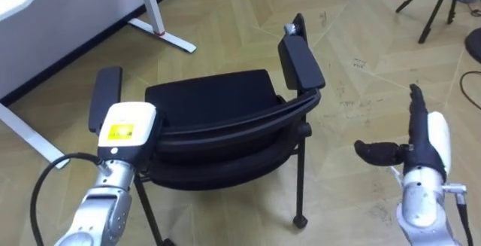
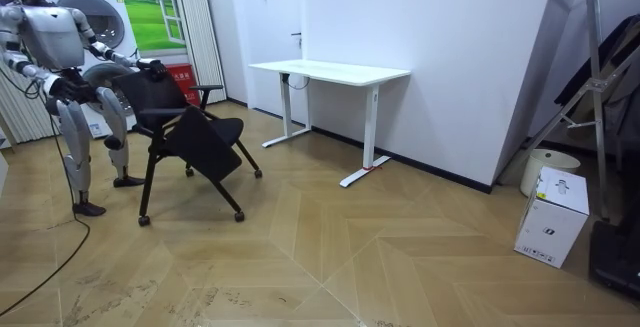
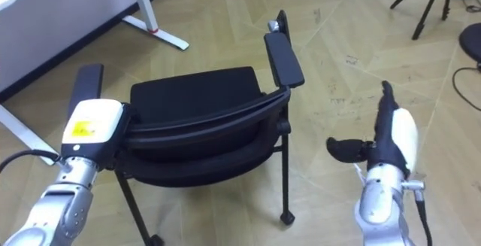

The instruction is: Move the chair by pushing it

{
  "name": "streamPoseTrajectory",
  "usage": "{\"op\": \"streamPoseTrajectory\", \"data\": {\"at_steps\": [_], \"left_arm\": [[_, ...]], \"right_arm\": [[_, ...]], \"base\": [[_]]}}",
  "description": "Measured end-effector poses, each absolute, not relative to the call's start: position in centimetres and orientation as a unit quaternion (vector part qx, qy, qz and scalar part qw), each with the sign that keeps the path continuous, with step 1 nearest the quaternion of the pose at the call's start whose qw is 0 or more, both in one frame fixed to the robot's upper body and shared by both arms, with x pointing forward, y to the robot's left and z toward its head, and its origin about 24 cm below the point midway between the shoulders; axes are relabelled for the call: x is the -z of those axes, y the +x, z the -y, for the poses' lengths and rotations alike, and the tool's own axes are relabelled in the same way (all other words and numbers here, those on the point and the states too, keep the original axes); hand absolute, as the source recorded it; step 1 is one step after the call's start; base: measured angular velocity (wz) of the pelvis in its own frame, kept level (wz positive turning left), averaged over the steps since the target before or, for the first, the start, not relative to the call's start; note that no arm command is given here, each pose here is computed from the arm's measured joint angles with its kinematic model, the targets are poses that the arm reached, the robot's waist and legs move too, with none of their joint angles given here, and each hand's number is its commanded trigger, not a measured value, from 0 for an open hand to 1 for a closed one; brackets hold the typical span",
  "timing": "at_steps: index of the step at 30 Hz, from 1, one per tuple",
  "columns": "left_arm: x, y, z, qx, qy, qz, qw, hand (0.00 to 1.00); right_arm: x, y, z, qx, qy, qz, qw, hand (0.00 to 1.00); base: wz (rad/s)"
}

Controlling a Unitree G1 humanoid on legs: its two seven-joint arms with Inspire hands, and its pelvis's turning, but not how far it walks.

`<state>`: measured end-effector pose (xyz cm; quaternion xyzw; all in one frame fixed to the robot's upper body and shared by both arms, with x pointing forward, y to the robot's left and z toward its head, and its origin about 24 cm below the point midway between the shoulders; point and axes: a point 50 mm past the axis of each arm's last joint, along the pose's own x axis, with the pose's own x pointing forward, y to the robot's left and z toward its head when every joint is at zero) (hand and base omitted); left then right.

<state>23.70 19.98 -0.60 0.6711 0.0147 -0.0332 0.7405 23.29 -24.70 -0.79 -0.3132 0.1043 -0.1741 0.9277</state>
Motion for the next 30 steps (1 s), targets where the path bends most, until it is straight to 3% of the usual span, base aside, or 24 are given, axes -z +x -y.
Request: {"op": "streamPoseTrajectory", "data": {"at_steps": [8, 30], "left_arm": [[0.5, 24.0, -19.7, 0.043, 0.673, -0.009, 0.738, 1.00], [-0.5, 25.0, -18.9, 0.064, 0.682, 0.029, 0.728, 1.00]], "right_arm": [[-2.4, 24.7, 22.7, 0.088, -0.390, -0.027, 0.916, 0.00], [-5.7, 27.1, 20.1, -0.018, -0.502, 0.034, 0.864, 0.00]], "base": [[0.00], [0.01]]}}
